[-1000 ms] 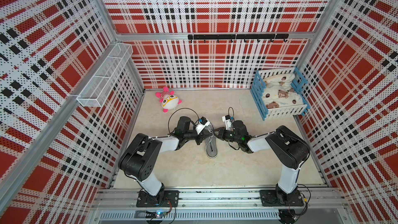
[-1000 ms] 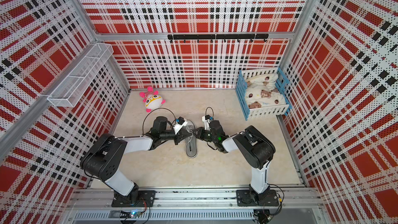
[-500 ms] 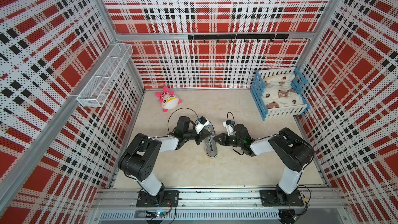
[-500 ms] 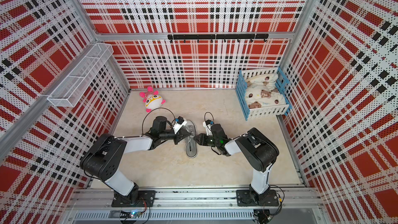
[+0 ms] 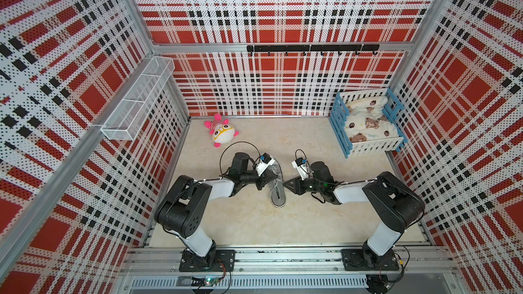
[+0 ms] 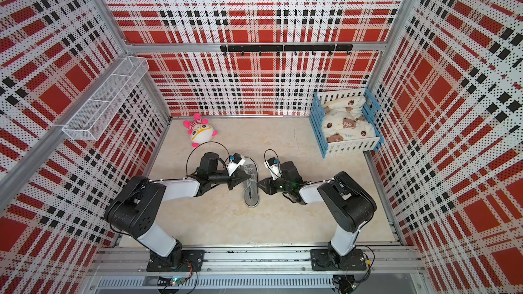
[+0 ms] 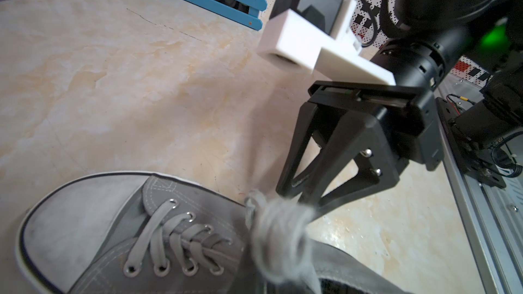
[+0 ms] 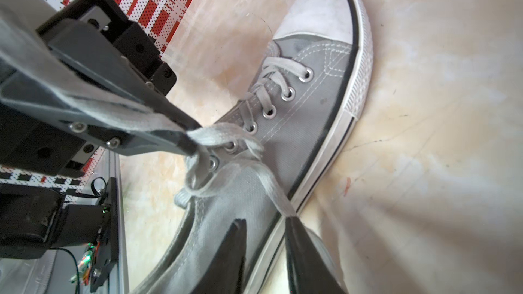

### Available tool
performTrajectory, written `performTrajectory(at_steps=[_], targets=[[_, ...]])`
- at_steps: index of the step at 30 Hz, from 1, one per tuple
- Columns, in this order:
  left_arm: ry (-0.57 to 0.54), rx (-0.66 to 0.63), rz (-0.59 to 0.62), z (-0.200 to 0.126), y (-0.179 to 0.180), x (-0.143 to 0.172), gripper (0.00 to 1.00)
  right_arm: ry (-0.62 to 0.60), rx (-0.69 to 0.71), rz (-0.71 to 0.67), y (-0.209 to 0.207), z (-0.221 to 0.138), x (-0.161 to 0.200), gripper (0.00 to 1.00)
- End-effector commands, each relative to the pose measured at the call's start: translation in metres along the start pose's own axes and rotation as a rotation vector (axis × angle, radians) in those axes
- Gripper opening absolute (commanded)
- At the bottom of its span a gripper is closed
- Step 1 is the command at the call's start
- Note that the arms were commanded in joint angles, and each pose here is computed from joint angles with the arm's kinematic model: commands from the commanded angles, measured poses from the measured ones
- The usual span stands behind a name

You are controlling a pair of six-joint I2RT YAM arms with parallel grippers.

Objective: Tie the shoes
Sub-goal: Cross the shoelace with the shoelace.

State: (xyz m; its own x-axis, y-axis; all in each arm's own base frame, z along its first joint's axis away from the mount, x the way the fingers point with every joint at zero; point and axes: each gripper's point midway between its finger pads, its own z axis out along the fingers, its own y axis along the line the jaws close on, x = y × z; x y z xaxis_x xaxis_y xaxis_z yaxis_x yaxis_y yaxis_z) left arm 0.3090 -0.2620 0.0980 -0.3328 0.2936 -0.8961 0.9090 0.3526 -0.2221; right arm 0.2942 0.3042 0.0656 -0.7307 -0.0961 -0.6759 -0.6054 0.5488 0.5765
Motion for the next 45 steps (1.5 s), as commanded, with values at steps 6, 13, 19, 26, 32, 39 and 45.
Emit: performTrajectory(at_steps=[6,13,19,26,32,39,45], targets=[[-0.001,0.037,0.040,0.001,-0.005,-0.010,0.00,-0.067,-0.083,-0.172,0.016,0.004,-0.025,0.34],[0.001,0.043,0.049,0.002,-0.007,-0.010,0.00,-0.075,-0.025,-0.160,0.005,0.010,-0.035,0.26],[0.001,0.043,0.058,0.002,-0.008,-0.012,0.00,-0.071,0.009,-0.146,-0.003,0.015,-0.039,0.16],[0.001,0.045,0.060,0.002,-0.009,-0.012,0.00,-0.057,0.036,-0.150,-0.009,0.015,-0.034,0.14],[0.006,0.046,0.065,0.002,-0.009,-0.012,0.00,-0.061,0.084,-0.178,-0.023,-0.006,-0.033,0.22],[0.050,0.090,0.079,0.004,-0.014,-0.006,0.00,0.015,-0.004,-0.383,-0.002,-0.017,-0.023,0.47],[0.072,0.133,0.097,0.007,-0.014,-0.005,0.00,-0.011,-0.057,-0.473,0.009,-0.014,-0.032,0.56]])
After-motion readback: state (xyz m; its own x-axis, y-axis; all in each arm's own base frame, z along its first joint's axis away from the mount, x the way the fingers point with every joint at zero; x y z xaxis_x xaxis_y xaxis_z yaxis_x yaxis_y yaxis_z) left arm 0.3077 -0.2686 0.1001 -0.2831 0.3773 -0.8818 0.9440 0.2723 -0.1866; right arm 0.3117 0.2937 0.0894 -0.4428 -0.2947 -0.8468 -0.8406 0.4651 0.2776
